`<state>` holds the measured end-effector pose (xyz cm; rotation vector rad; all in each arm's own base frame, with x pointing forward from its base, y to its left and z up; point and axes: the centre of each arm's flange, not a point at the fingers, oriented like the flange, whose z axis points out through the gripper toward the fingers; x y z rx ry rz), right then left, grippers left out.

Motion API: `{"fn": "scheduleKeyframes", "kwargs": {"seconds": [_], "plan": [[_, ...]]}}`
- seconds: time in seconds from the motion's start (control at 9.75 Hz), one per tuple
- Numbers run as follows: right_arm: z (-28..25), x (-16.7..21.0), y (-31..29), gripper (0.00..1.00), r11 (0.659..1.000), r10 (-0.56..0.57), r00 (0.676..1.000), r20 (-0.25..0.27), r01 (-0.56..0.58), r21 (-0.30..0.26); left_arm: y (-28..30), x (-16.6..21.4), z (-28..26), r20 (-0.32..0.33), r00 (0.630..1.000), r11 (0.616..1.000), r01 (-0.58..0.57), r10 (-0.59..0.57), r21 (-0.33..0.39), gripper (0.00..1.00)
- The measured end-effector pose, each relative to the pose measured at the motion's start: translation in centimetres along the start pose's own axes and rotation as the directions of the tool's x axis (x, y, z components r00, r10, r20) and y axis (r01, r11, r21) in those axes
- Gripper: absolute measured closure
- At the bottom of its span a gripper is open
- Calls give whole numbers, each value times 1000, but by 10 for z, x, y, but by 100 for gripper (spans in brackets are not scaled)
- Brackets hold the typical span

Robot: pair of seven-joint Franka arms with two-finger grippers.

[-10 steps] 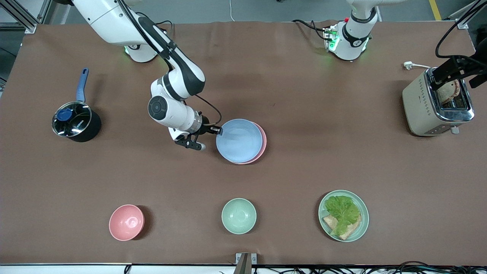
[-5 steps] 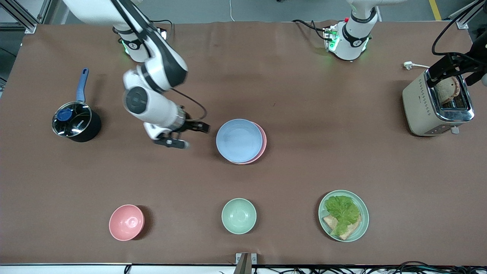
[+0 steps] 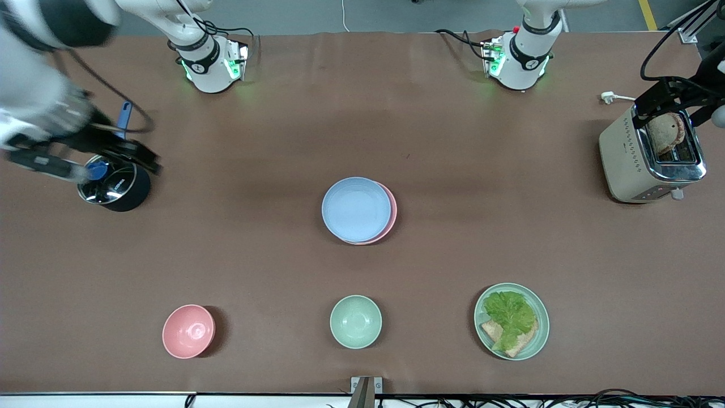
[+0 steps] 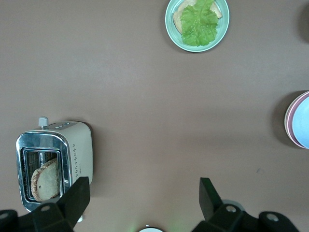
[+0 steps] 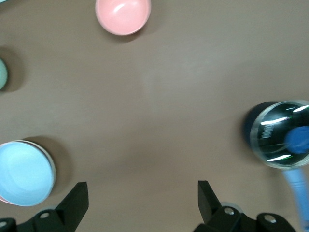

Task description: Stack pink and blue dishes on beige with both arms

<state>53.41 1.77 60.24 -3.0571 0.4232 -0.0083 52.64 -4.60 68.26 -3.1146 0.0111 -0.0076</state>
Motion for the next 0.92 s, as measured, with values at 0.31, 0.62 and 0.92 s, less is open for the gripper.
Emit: {"fn": "scheduleKeyframes", "kwargs": {"seconds": [0.31,0.62,0.92], "plan": [[-99,-3,64,0,998,-55,998,-30,56,9,9,-1,0,1,1000,1000,-13,13,0,0],[-80,14,62,0,998,-57,998,7,57,0,8,-1,-3,-7,1000,1000,-13,13,0,0],[-76,18,61,0,998,-59,998,11,59,-21,7,-1,-6,-14,1000,1000,-11,11,-1,0]]}}
